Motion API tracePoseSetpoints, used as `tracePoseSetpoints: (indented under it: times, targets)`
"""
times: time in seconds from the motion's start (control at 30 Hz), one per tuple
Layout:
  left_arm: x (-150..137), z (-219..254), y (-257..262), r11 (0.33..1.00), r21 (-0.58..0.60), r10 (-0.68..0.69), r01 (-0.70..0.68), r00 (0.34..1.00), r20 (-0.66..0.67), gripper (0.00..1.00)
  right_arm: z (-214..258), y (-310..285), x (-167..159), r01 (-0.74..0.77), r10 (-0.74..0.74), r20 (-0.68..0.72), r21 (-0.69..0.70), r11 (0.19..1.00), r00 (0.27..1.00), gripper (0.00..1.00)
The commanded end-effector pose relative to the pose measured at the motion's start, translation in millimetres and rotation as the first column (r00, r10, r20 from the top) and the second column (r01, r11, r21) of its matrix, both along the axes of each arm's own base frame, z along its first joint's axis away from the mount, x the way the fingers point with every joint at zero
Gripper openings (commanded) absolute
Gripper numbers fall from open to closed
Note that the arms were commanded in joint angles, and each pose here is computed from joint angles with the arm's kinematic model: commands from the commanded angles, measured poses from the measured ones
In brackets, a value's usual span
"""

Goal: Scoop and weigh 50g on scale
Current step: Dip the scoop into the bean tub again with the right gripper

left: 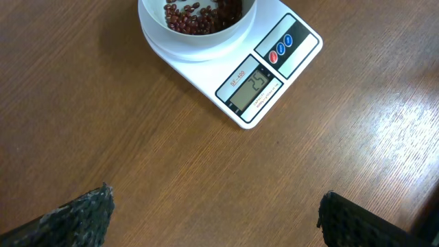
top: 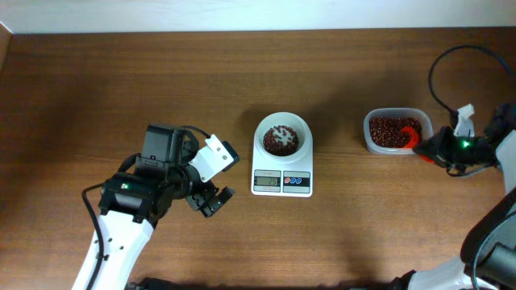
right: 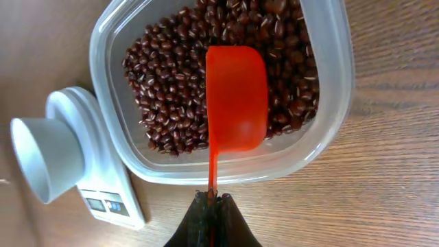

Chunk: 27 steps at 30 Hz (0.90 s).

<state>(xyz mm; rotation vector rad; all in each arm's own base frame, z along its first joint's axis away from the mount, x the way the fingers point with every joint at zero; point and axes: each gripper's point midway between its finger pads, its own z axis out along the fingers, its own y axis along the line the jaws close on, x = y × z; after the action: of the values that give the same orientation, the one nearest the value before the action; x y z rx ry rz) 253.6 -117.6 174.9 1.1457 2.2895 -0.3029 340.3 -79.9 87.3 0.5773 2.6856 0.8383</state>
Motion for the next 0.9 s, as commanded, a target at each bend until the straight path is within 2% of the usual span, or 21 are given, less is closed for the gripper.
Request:
tracePoseSetpoints:
  times: [0.0,0.17,0.33,0.4,0.87]
  targets:
    - [3,8,0,1.0,-0.001,-0.006,0.006,1.0,0.03,0.99,-5,4,-2,0.011,-0.011,-0.007,0.044,0.999,1.0,0.04]
    - [3,8,0,1.0,-0.001,-0.006,0.006,1.0,0.03,0.99,6,4,3,0.025,-0.032,0.053,0.122,0.992,0.998,0.04]
    - [3,8,0,1.0,-0.001,-0.006,0.006,1.0,0.03,0.99,28,-20,11,0.085,-0.128,0.177,0.232,0.969,0.976,0.04]
    - [3,8,0,1.0,-0.002,-0.006,0.006,1.0,0.031,0.99,40,-19,12,0.052,-0.126,0.246,0.285,0.957,0.961,0.04]
    - [3,8,0,1.0,-0.001,-0.006,0.006,1.0,0.03,0.99,46,-16,11,0.04,-0.127,0.261,0.315,0.948,0.957,0.04]
